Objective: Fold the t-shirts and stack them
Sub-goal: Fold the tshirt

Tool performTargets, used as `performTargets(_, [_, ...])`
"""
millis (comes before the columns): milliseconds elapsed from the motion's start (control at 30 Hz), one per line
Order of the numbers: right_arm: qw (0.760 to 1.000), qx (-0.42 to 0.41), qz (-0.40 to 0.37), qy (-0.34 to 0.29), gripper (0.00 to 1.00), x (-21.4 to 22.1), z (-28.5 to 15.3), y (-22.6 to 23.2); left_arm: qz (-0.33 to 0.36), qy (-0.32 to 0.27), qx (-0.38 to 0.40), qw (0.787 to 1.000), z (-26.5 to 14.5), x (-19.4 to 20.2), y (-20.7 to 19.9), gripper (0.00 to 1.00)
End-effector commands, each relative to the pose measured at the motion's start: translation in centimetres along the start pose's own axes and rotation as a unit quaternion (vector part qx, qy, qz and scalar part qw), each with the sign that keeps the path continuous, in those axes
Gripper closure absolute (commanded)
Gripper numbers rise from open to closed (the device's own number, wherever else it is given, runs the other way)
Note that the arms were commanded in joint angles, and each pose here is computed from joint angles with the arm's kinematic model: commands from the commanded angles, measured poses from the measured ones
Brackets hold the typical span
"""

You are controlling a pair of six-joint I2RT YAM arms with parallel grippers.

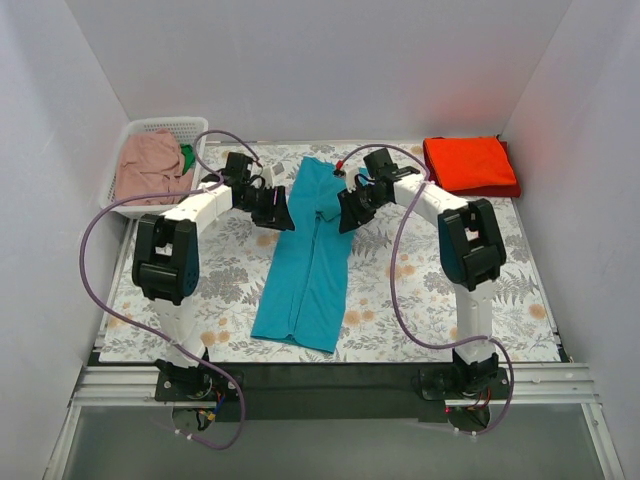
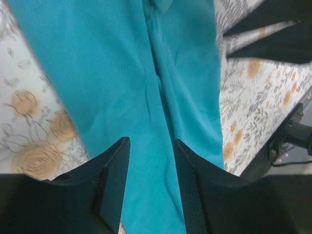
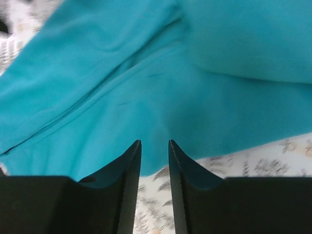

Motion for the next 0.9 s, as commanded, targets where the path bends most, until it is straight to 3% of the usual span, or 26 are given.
performTargets(0, [0.998,0.028,0.046,-0.020,0.66,-1.6,1.2,-3.2,-0.016,0.006,0.031,0.999,0.6,1.4,-0.1,0.60])
performTargets(233, [0.996,0.058,0.069,-0.021,0.68,-1.6,3.4,-8.0,-0.033,0.021,0.020,0.999,1.8,2.9,1.2,0.61])
performTargets(467, [0.990,0.090,0.089,-0.053,0.67,-2.5,4.4,-12.8,-0.037,0.021,0.003,0.999,4.5,0.7,3.5,0.60])
performTargets(733, [0.988,0.115,0.072,-0.079,0.65,-4.0,4.5,-14.8,-0.043,0.015,-0.013,0.999,7.0,-2.1,5.6,0.61])
performTargets(867, [0.986,0.128,0.059,-0.092,0.58,-4.9,3.8,-15.4,-0.050,0.013,-0.007,0.999,6.7,-2.3,5.3,0.60])
Point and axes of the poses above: each gripper's point midway between its finger pads, its own z axis out along the fingers, its own y axis along the line the jaws close on, x = y × z, the point moved 7 cm from there along -z, back along the fingers
